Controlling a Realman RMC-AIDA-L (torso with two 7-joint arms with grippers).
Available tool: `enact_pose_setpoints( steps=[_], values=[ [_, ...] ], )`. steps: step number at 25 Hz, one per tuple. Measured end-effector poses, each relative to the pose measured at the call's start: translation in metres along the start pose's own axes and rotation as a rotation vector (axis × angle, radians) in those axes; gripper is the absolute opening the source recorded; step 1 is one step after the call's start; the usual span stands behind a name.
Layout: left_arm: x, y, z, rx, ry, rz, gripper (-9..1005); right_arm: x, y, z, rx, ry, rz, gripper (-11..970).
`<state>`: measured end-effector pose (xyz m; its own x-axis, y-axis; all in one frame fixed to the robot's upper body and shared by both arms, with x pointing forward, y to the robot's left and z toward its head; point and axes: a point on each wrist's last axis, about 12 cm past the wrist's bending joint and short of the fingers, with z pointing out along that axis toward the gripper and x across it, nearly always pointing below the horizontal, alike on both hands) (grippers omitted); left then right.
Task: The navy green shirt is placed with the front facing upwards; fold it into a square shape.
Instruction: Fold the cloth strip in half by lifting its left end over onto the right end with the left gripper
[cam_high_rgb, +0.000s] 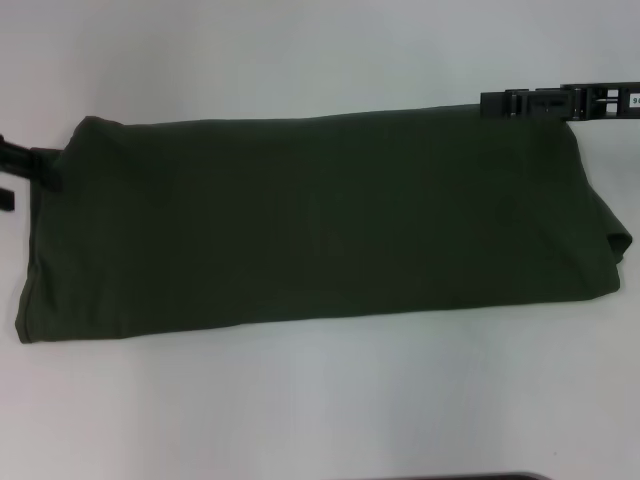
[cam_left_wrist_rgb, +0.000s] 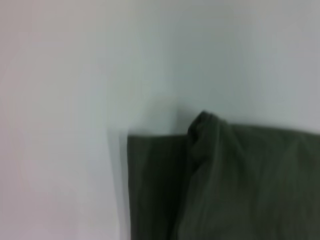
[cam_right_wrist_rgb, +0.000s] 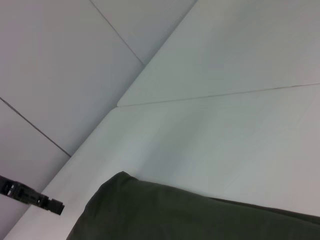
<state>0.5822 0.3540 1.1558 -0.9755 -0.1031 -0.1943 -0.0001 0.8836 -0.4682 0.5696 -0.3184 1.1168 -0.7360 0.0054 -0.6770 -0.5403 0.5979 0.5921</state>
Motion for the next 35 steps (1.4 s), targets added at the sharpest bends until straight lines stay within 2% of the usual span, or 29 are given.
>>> enact_pose_setpoints(
  steps=[11, 16, 35],
  values=[
    [0.005, 0.004, 0.012, -0.001, 0.066, -0.030, 731, -0.001, -0.001, -0.002, 0.006, 0.001, -0.005, 801],
    [0.005, 0.006, 0.023, -0.037, 0.080, -0.037, 730, -0.001, -0.001, -0.001, 0.004, 0.003, -0.003, 801],
    [0.007, 0.009, 0.034, -0.044, 0.076, -0.075, 728, 0.001, -0.002, -0.001, 0.015, 0.006, 0.002, 802]
  ],
)
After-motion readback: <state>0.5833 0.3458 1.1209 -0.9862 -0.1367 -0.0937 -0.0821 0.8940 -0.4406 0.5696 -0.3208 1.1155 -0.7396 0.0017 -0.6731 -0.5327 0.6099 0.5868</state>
